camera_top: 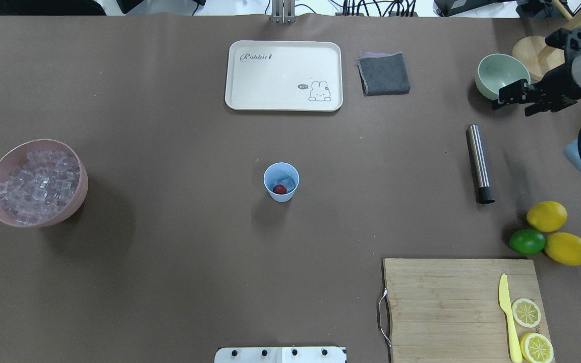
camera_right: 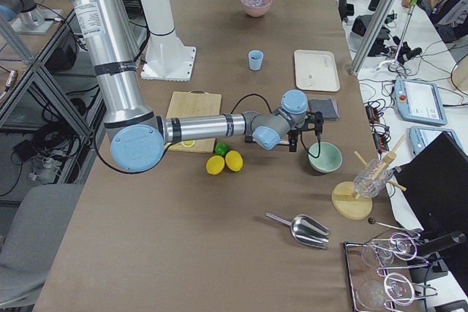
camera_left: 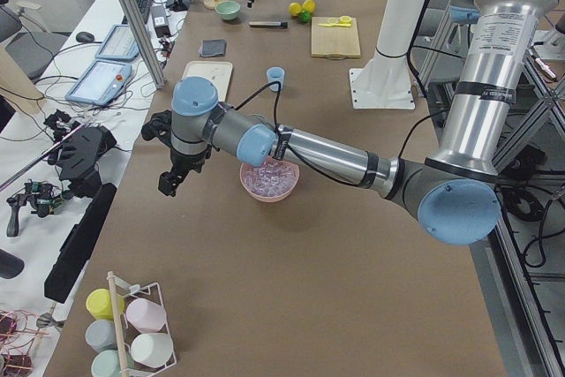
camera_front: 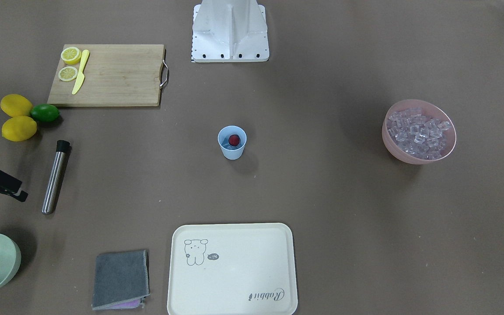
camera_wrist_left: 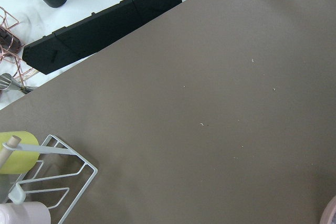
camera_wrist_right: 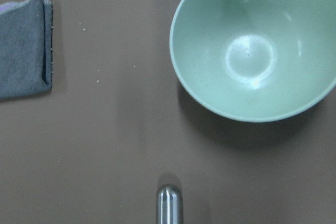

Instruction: Mash ice and strawberries in cup

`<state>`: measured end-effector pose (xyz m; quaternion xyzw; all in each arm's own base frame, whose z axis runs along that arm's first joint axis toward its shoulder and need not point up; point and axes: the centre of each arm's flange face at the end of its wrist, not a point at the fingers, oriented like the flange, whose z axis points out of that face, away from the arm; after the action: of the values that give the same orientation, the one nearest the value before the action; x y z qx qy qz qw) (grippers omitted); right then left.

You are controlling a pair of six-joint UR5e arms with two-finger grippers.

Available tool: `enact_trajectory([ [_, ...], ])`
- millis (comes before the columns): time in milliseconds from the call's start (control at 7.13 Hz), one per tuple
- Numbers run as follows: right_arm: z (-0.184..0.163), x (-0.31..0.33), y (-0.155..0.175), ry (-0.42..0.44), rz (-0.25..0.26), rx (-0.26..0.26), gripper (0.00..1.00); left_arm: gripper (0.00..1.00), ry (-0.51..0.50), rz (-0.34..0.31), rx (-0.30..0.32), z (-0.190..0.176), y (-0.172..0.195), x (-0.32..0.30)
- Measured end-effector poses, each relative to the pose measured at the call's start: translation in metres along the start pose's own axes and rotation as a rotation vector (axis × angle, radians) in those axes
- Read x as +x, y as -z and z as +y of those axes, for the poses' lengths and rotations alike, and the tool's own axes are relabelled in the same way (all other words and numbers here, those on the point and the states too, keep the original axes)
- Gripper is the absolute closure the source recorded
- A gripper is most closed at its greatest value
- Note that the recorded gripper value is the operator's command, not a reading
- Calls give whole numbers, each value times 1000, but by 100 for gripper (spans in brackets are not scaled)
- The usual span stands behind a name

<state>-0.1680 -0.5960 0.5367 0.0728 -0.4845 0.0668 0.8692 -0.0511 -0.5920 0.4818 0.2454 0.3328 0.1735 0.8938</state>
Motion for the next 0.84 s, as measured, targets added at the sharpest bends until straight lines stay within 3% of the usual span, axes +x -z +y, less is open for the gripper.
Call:
enact_trajectory([
  [140, -10, 24, 29, 0, -10, 6, 0, 3, 11, 4, -12, -4, 1, 1],
  [421, -20, 78, 90, 48, 34, 24, 1, 3, 33, 9, -37, -16, 5, 2],
  [701, -20, 101, 142, 74, 134, -7, 0, 3, 55, 11, -56, -23, 9, 2],
  [842, -16, 106, 160, 83, 226, -42, 0, 3, 76, 7, -58, -25, 14, -1],
])
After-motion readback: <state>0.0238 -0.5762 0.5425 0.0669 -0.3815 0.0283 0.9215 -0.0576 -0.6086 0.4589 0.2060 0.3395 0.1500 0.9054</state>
